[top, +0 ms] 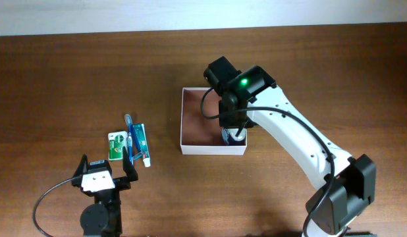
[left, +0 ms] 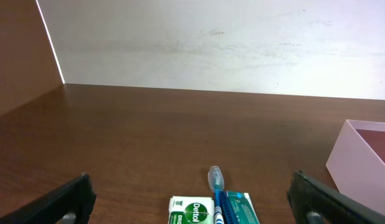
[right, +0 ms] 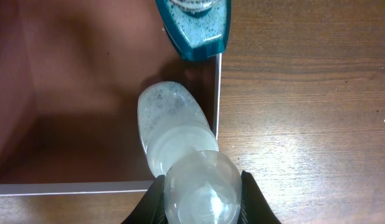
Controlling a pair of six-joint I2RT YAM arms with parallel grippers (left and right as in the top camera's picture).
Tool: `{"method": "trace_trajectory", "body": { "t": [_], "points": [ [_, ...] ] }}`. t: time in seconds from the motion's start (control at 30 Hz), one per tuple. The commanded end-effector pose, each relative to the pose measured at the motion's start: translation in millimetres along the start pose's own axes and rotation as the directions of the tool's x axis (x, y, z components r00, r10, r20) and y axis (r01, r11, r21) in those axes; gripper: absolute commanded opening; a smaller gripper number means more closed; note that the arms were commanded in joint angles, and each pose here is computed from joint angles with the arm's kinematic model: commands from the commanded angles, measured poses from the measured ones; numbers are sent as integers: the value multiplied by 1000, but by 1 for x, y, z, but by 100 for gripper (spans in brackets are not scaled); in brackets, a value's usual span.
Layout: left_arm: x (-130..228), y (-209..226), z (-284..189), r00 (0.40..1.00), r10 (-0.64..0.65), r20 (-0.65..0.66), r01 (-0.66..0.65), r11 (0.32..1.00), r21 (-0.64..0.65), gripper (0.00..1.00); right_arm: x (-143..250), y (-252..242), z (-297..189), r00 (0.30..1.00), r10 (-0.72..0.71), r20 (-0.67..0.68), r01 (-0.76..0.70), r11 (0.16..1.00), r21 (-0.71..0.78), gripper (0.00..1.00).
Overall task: Pack container
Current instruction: 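Lower the soap bottle into the box, laying it down, and release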
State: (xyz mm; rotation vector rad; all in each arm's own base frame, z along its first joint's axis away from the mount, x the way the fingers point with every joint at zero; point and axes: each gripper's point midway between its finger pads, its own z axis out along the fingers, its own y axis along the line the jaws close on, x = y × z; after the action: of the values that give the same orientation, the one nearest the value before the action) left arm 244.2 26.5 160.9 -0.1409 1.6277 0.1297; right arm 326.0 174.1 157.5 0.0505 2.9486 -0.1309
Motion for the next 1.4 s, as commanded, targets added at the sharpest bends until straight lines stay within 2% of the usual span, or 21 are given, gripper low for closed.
{"method": "trace_trajectory", "body": {
  "t": [0.0, 0.3, 0.6, 1.37],
  "points": [
    [0, 0, 0, 1000, 19, 2, -19, 1000, 1, 100, -7, 3, -10, 999, 4, 40, -4, 1000, -8, 15],
    [0, 0, 0, 1000, 19, 2, -19, 1000, 1, 100, -8, 2, -10, 999, 4, 43, -4, 1000, -2, 16],
    [0, 0, 0, 1000, 19, 2, -19, 1000, 1, 100, -13, -13, -10, 997, 4, 82, -11, 997, 81, 16],
    [0, 0, 0, 1000, 19, 2, -19, 1000, 1, 100, -15, -6, -10, 997, 3, 83, -7, 999, 47, 16]
  ]
}}
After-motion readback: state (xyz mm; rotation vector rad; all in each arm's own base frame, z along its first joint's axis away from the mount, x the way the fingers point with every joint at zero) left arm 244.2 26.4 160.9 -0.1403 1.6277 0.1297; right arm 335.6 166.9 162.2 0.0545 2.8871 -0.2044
